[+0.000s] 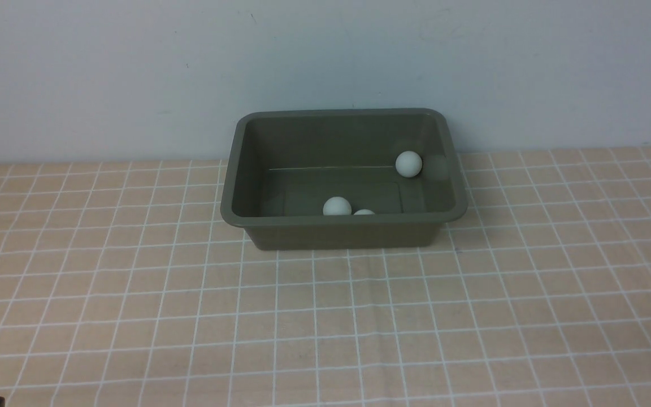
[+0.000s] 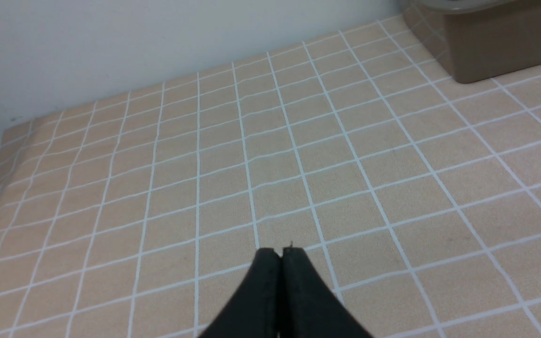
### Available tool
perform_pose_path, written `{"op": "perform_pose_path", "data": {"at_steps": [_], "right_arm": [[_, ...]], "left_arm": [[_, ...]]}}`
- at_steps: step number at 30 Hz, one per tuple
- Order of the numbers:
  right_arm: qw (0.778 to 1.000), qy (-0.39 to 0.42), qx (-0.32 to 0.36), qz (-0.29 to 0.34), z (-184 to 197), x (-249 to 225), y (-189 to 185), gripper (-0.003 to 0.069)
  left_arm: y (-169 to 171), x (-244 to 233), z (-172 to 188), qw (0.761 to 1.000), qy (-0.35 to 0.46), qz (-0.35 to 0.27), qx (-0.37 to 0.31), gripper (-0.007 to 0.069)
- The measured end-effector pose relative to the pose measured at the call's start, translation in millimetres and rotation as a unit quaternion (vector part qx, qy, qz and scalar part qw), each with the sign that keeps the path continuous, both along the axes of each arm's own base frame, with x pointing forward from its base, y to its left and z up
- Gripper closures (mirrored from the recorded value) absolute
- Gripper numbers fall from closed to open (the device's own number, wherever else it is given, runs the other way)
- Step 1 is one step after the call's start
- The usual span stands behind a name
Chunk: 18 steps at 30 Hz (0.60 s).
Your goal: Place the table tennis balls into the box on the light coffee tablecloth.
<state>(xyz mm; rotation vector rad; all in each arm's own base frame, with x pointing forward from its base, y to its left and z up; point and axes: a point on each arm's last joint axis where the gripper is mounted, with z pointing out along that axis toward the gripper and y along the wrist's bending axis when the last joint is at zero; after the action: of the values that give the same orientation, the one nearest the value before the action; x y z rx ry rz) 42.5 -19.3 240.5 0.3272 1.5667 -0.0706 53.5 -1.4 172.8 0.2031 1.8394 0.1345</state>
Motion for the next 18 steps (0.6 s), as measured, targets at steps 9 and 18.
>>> {"op": "perform_pose_path", "data": {"at_steps": [9, 18], "right_arm": [[1.000, -0.009, 0.014, 0.008, 1, 0, 1, 0.0676], [1.000, 0.006, 0.018, 0.014, -9, 3, 2, 0.0676]], "left_arm": [[0, 0, 1, 1.000, -0.004, 0.000, 0.000, 0.0694], [0, 0, 1, 1.000, -0.004, 0.000, 0.000, 0.0694]]}}
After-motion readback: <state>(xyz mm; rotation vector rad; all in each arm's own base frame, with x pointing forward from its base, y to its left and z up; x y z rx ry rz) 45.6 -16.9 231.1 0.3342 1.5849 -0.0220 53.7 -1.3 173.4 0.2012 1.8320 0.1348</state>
